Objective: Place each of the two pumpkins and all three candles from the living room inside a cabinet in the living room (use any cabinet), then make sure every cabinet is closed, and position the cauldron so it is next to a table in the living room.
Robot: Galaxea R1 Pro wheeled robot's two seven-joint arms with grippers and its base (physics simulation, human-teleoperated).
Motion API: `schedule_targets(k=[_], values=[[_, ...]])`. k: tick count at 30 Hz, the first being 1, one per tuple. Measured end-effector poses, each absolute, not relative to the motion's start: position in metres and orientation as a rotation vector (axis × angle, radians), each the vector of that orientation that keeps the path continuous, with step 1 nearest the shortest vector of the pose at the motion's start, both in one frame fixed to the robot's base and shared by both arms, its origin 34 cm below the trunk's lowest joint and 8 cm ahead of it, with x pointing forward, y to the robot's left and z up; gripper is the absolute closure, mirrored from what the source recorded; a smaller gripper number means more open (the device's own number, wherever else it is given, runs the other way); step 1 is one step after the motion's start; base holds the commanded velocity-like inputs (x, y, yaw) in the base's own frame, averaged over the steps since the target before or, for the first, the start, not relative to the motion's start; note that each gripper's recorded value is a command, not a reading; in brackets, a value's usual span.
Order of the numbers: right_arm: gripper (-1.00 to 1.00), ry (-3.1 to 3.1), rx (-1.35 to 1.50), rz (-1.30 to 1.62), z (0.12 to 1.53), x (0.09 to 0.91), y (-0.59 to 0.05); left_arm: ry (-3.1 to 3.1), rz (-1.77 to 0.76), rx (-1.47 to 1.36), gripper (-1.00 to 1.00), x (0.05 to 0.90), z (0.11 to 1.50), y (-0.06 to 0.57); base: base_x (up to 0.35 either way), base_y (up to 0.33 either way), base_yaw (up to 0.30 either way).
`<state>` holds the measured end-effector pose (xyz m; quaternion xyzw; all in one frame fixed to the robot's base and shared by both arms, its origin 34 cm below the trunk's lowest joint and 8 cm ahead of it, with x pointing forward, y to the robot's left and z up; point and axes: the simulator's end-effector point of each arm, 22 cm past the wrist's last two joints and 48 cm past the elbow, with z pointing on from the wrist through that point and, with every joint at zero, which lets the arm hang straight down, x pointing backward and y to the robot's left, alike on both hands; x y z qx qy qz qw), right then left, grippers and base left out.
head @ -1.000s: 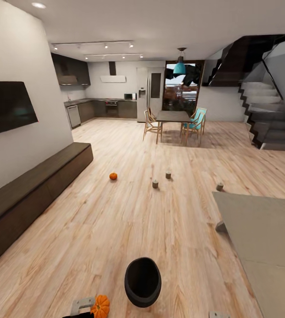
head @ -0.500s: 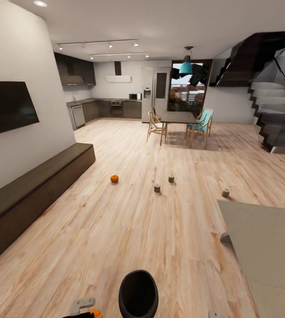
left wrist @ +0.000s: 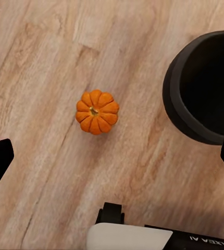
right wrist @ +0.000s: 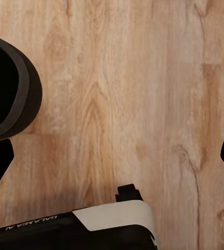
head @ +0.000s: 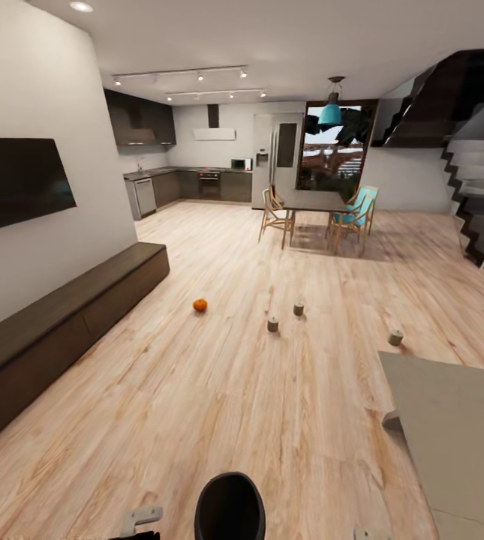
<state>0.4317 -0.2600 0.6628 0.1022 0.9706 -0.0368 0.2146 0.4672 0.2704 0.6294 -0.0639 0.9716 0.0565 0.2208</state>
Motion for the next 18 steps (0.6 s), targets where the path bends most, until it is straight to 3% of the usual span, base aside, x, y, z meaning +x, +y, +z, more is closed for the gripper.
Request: schedule_targets(k=[10,18], values=[[-1.0,2.692,0.281,-0.101,0.6629,0.4319,-0.2592,2.669,0.156,-0.18,-1.0,0.4701,0.6308,0.2706,0.023,-0.139,0.028],[-1.0,2.692,0.281,-0.1,0.663,0.4316,-0.2589,2.654,0.158,-0.18,-1.0,0.4703,0.6312,0.2713,0.12,-0.012,0.167]])
